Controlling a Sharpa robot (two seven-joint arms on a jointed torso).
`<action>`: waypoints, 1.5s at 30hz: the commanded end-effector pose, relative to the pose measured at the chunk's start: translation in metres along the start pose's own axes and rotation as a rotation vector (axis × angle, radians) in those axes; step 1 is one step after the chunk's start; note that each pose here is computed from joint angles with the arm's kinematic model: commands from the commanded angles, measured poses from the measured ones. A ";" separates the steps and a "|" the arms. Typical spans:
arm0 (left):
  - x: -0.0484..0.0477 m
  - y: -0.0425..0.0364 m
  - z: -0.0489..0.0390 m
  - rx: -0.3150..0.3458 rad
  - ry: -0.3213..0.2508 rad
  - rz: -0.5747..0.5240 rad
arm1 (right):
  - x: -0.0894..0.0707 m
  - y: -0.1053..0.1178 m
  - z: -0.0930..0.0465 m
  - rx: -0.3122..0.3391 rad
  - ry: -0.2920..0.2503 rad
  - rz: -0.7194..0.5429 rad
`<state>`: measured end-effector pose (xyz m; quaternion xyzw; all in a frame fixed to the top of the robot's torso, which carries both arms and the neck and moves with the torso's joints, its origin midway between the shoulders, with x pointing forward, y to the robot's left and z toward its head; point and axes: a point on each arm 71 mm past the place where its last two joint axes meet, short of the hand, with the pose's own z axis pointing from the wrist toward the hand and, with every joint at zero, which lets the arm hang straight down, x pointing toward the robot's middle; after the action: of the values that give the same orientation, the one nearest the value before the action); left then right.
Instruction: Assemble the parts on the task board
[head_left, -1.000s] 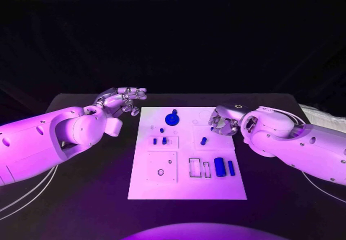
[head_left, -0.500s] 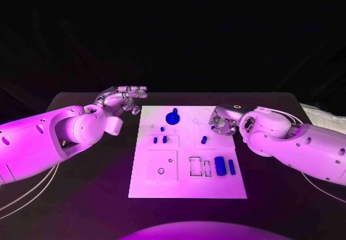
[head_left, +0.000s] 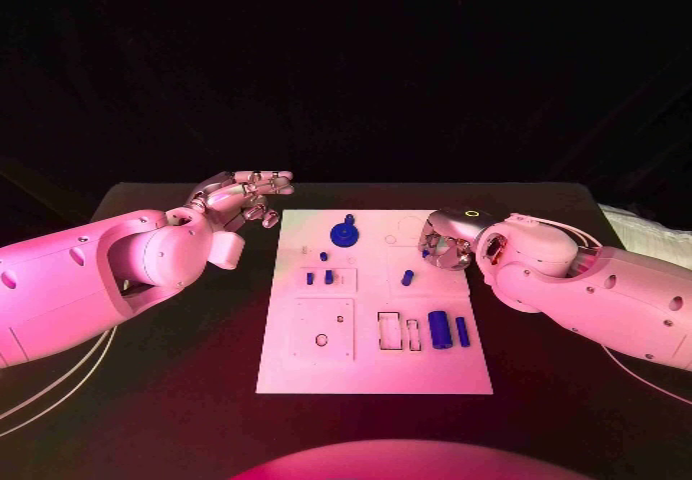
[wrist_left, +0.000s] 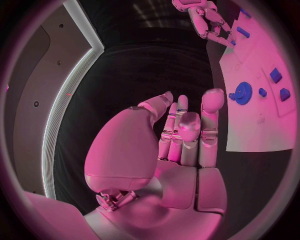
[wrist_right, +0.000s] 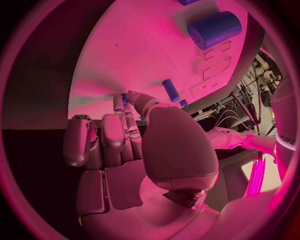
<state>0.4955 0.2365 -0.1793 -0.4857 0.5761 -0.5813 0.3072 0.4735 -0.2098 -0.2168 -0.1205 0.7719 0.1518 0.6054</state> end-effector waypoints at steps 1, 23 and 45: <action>0.0027 -0.0002 -0.0002 0.001 0.025 -0.003 | 0.004 0.001 0.000 0.001 0.030 -0.023; 0.0039 0.0003 -0.0010 -0.006 0.027 0.006 | 0.021 0.005 0.003 0.001 0.091 -0.039; 0.0040 0.0004 -0.0009 -0.006 0.025 0.020 | 0.015 0.008 0.001 -0.004 -0.015 0.002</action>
<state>0.4937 0.2351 -0.1796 -0.4796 0.5848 -0.5782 0.3062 0.4730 -0.2046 -0.2235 -0.1227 0.7634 0.1459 0.6171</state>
